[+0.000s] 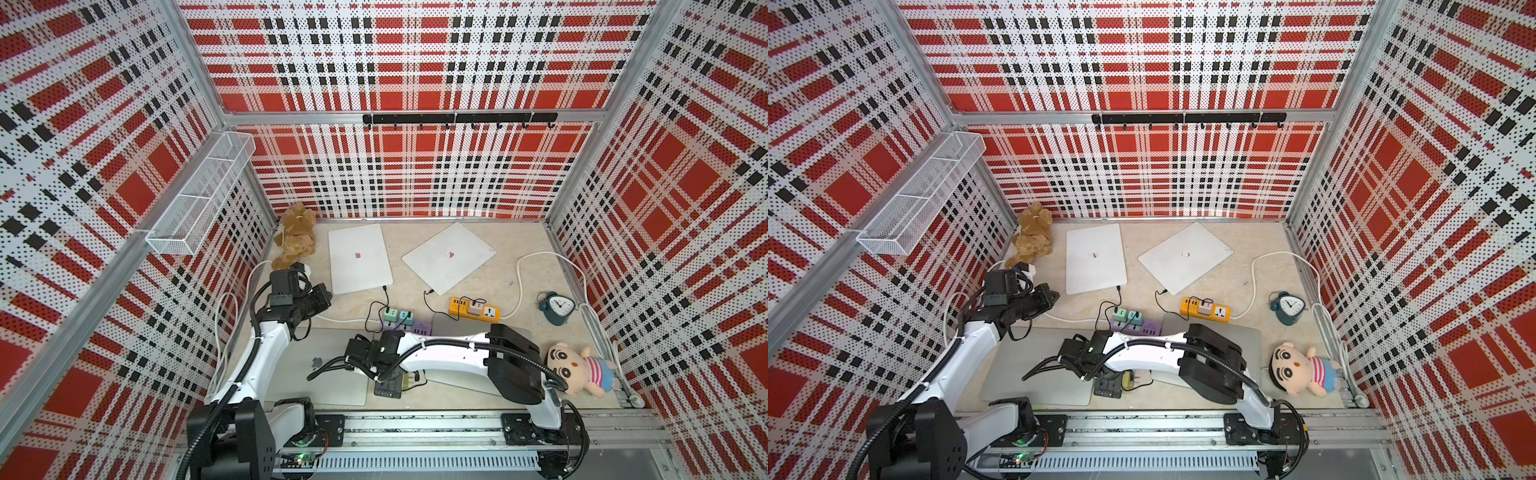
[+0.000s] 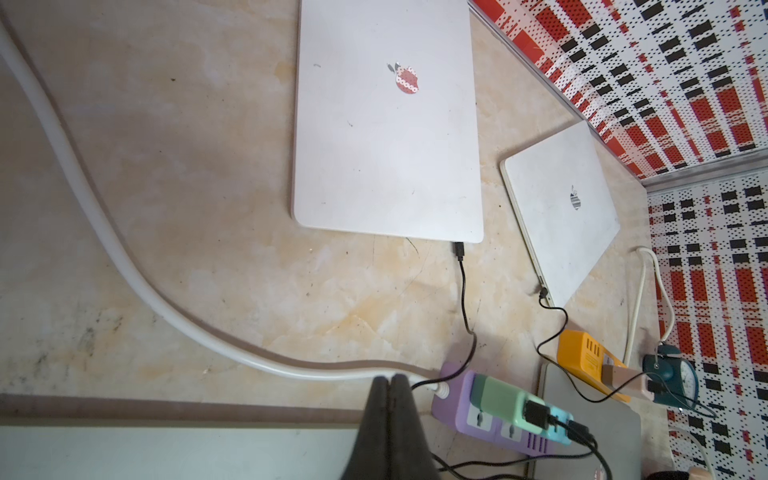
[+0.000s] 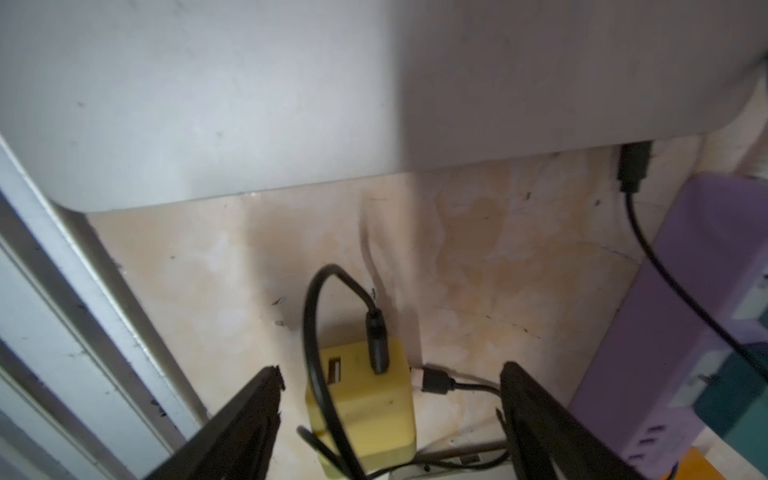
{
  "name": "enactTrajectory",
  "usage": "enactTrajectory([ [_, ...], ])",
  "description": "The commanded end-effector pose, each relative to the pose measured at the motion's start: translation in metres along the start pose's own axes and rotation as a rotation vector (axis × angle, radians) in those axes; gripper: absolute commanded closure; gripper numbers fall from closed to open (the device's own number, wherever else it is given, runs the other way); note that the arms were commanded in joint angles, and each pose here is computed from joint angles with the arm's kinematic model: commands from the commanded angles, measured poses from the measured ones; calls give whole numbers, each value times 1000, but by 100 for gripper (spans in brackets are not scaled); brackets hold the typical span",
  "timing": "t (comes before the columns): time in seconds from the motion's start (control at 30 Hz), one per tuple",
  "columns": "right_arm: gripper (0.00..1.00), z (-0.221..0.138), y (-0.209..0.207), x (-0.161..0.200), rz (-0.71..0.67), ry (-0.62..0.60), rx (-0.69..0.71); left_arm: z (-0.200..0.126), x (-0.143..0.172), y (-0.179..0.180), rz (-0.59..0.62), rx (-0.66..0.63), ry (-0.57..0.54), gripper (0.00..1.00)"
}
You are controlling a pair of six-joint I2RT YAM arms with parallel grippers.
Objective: Unplug the laptop charger
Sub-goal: Place the plug at the center of the board, then remove the charging cable from the laptop.
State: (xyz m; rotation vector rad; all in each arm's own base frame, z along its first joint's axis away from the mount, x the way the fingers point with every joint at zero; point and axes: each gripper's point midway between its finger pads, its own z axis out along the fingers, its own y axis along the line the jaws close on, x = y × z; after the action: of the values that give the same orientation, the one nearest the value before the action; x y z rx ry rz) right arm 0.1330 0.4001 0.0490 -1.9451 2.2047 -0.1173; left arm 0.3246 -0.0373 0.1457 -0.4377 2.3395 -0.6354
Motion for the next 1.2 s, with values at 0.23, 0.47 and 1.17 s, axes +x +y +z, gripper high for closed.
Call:
enactTrajectory([
  [0.23,13,-66,-32,-7,102,-221,157,-15,-20,-29,46,29,-43,100],
  [0.47,13,-109,-56,4,213,-385,237,-12,-20,-54,71,38,-44,99],
  [1.17,0,-204,-187,174,1275,-842,290,14,40,-203,398,156,-53,71],
])
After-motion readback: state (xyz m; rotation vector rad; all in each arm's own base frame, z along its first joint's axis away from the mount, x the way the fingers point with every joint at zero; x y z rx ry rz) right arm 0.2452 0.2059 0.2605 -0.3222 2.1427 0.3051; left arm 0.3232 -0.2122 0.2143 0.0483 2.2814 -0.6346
